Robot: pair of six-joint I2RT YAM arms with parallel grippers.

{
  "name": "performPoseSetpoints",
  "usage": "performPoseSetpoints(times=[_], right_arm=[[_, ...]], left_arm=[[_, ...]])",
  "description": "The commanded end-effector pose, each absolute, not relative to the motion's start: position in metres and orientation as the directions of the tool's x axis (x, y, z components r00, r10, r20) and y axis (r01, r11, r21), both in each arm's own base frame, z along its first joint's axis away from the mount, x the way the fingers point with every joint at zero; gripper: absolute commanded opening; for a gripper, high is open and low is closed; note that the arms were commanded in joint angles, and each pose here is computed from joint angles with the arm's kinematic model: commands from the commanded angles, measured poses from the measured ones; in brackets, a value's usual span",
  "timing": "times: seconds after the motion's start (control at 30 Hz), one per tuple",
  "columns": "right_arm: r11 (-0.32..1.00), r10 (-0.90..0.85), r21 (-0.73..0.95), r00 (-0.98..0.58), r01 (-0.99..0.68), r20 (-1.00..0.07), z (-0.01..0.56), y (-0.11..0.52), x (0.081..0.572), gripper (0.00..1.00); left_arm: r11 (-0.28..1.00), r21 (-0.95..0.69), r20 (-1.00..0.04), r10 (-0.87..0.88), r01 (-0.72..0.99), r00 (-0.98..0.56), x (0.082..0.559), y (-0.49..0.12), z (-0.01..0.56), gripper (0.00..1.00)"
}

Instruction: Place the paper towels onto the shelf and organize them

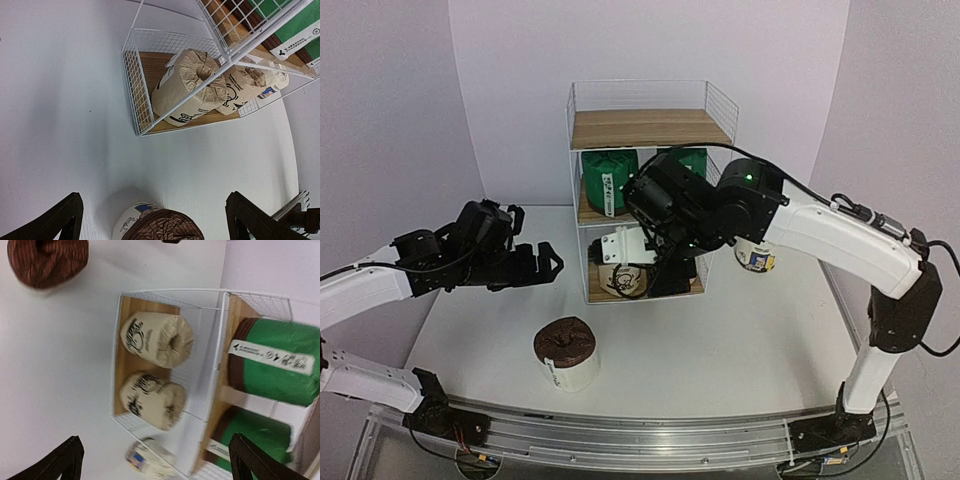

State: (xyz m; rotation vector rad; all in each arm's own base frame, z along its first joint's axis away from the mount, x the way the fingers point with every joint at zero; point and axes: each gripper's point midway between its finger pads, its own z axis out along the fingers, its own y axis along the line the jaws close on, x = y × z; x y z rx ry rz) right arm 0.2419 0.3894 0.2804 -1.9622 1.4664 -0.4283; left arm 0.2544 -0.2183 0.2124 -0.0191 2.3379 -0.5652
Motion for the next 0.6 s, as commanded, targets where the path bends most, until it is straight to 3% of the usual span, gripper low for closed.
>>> performPoseSetpoints(times=[0.0, 0.13, 0.2, 0.3, 0.4, 0.5, 0.57], right_arm=[[0.539, -0.748, -0.282, -0.297, -0.793, -0.593, 0.235, 0.351, 0.256, 0.98], [0.882, -0.326, -0.021, -0.577, -0.471, -0.749, 0.210, 0.279, 0.274, 0.98], [0.946, -0.183, 0.039, -0.633, -0.320, -0.753, 0.201, 0.232, 0.281, 0.98], [0.984, 0.011, 0.125, -0.664, -0.125, -0.747, 0.189, 0.169, 0.302, 0.98], [0.975, 0.132, 0.217, -0.671, -0.044, -0.730, 0.174, 0.130, 0.332, 0.98], [0.957, 0.211, 0.291, -0.686, -0.001, -0.697, 0.162, 0.096, 0.371, 0.98], [0.940, 0.206, 0.335, -0.664, -0.071, -0.719, 0.163, 0.088, 0.397, 0.98]], left_arm=[[0.891, -0.443, -0.651, -0.239, 0.105, -0.721, 0.250, -0.206, 0.218, 1.00], [0.890, -0.453, -0.637, -0.282, 0.052, -0.717, 0.248, -0.197, 0.211, 1.00], [0.892, -0.451, -0.631, -0.297, 0.027, -0.716, 0.249, -0.195, 0.207, 1.00], [0.894, -0.449, -0.629, -0.314, 0.003, -0.711, 0.253, -0.194, 0.201, 1.00], [0.898, -0.440, -0.632, -0.313, -0.004, -0.709, 0.258, -0.198, 0.198, 1.00], [0.902, -0.432, -0.635, -0.312, -0.010, -0.707, 0.262, -0.200, 0.197, 1.00], [0.904, -0.426, -0.636, -0.312, -0.015, -0.706, 0.264, -0.200, 0.195, 1.00]])
